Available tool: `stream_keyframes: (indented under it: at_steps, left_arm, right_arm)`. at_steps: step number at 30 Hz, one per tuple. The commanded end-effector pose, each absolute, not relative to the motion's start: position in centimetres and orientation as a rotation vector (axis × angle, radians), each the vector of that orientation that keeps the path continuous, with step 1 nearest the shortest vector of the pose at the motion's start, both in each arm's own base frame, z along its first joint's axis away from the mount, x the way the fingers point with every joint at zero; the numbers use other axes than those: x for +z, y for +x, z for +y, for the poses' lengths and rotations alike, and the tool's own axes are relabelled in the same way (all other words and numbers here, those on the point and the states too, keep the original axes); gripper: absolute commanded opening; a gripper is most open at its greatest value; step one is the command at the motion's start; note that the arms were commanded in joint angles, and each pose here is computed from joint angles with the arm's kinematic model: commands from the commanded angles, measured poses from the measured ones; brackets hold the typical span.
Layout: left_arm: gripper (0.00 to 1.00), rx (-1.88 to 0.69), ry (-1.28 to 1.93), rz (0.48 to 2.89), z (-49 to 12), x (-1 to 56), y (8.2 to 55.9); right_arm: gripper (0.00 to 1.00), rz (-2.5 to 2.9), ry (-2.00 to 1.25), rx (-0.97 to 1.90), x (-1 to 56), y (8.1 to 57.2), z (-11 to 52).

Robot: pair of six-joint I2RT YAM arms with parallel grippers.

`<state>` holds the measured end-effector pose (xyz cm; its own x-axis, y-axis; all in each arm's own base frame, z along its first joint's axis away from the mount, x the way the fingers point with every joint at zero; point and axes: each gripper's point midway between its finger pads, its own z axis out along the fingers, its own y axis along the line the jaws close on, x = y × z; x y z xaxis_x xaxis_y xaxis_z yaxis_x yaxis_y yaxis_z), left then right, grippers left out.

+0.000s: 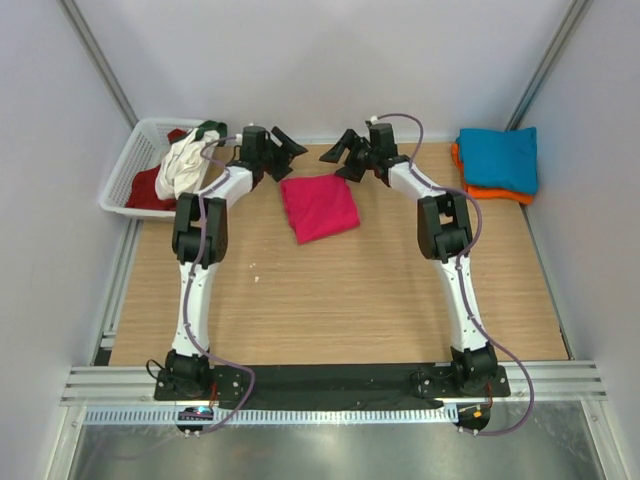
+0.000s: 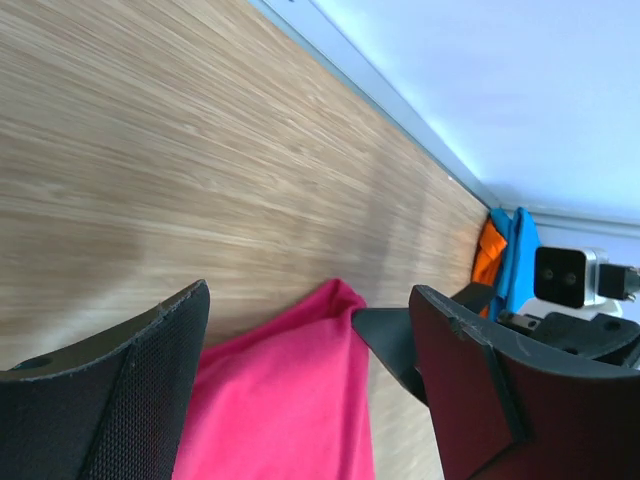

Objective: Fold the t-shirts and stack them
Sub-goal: Fold the tshirt

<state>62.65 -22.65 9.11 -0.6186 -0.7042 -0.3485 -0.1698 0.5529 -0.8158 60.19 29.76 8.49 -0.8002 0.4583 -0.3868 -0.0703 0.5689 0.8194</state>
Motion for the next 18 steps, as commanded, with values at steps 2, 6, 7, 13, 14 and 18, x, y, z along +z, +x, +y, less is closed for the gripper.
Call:
stream_keyframes:
  at_steps: [2, 6, 7, 13, 14, 18]
  left_arm:
    - [0.81, -0.999, -0.626, 2.061, -22.6, 10.3, 64.2]
    - [0.82, -0.938, -0.508, 2.069, -22.2, 12.2, 63.8]
    - [0.83, -0.919, -0.479, 2.04, -21.9, 14.5, 63.7]
    - [0.84, -0.696, -0.359, 1.992, -19.0, 21.1, 62.1]
    - [0.84, -0.678, -0.352, 1.969, -18.4, 23.3, 61.1]
    - [0.77, -0.707, -0.375, 1.938, -18.4, 26.1, 58.4]
  right_arm:
    - [0.83, 2.108, 0.259, 1.198, 12.8, 62.1, 29.1]
    - [0.84, 2.079, 0.165, 1.128, 17.2, 61.7, 27.3]
    - [0.84, 2.072, 0.142, 1.112, 18.2, 61.4, 27.0]
    - [0.86, 2.086, -0.009, 0.941, 23.2, 57.2, 24.5]
    - [0.85, 2.135, -0.003, 0.918, 21.6, 56.2, 24.2]
    - [0.7, 2.192, -0.007, 0.917, 21.2, 52.2, 23.3]
